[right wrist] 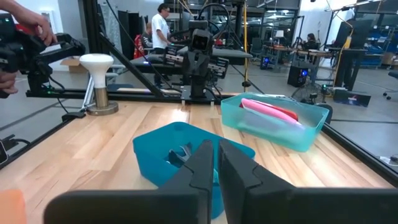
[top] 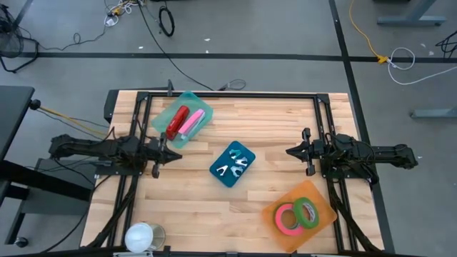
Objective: Pick and place Stapler, Stapler remover, tape
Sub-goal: Return to Home Position
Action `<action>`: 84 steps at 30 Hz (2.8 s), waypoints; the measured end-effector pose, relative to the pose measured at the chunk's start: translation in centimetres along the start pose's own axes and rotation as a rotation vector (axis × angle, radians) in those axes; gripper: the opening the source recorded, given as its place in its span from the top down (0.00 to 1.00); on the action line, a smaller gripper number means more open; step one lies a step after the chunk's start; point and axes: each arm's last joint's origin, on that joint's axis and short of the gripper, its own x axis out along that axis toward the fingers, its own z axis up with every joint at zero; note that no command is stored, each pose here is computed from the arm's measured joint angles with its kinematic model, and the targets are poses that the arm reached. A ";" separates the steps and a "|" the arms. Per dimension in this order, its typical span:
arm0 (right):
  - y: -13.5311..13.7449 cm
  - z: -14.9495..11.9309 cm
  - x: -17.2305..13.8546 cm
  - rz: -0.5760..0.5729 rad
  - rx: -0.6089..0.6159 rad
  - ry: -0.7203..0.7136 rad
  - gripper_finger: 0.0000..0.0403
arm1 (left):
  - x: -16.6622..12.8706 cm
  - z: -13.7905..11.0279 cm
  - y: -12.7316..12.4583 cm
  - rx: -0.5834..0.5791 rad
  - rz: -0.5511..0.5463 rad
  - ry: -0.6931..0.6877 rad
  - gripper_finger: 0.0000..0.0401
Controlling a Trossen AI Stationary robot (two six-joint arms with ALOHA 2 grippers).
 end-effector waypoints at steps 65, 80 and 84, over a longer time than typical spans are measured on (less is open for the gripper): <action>0.0 0.0 0.0 -0.001 0.000 0.000 0.94 | -0.8 1.1 -0.2 -0.015 -0.048 -0.144 0.96; 0.0 0.0 0.0 0.000 0.000 0.000 0.94 | -0.8 1.1 -0.2 -0.015 -0.049 -0.143 0.96; 0.0 0.0 0.0 0.000 0.000 0.000 0.94 | -0.8 1.1 -0.2 -0.015 -0.049 -0.143 0.96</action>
